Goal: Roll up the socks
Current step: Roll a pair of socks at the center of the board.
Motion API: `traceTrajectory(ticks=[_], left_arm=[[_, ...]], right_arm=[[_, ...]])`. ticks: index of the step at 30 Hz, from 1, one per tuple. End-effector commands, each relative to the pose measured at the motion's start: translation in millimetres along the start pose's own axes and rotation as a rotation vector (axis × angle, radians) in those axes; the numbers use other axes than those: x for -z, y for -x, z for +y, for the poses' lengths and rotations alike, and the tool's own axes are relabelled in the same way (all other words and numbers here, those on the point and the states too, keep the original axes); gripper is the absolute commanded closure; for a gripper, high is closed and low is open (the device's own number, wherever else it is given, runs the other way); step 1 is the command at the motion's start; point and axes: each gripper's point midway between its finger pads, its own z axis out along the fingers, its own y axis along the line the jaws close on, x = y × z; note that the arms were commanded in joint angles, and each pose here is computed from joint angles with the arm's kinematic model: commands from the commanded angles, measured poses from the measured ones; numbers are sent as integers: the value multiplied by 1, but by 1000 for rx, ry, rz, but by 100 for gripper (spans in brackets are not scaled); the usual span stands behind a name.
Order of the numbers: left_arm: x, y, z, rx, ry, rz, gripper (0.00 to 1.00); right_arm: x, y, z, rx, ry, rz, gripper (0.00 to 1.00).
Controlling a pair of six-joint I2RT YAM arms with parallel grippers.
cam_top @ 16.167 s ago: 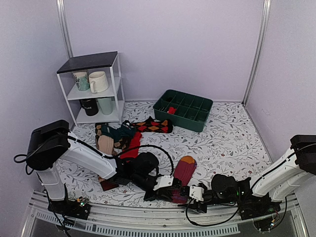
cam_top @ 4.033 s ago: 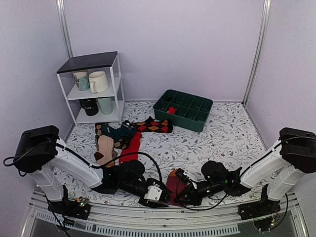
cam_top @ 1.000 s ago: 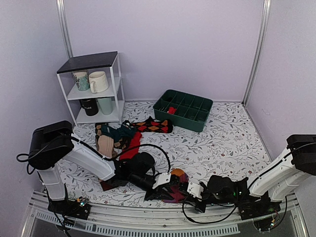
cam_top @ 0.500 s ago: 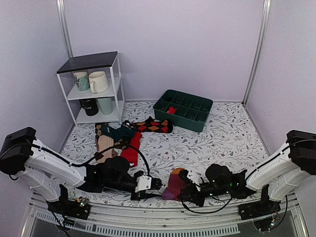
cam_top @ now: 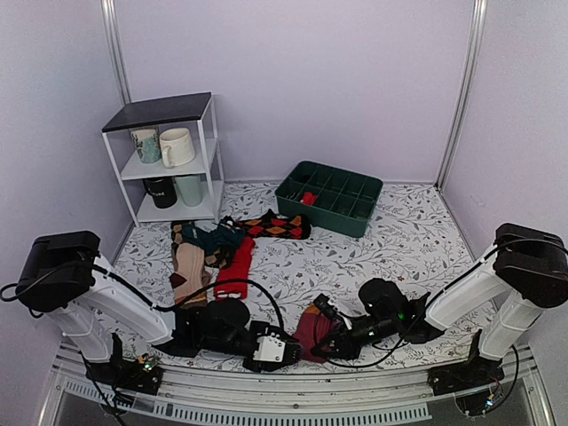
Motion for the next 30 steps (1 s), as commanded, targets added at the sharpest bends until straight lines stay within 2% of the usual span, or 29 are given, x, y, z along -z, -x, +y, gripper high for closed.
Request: traceTrajectory(ticks=[1,5,12,24,26,30], left_arm=[[-1,11,10,-49,70,-35,51],[-5,8,10,-58,76,-32,50],[-11,-2,-10,-30,-16,7,51],[-28,-30,-26,18,-84,110,52],[-28,-32,-28,28,-90,115,62],[-29,-32,-33,72,-130,124,100]], right_arm=[[7,-84,-33,-187,-118,275,96],[7,-85,-34,-189,-115,278,96],[7,-85,-35,-194,-114,278,96],[8,-84,-33,-198,-95,280,96],[8,-83,-32,-197,-92,280,96],[7,-82,-34,-194,-102,276,93]])
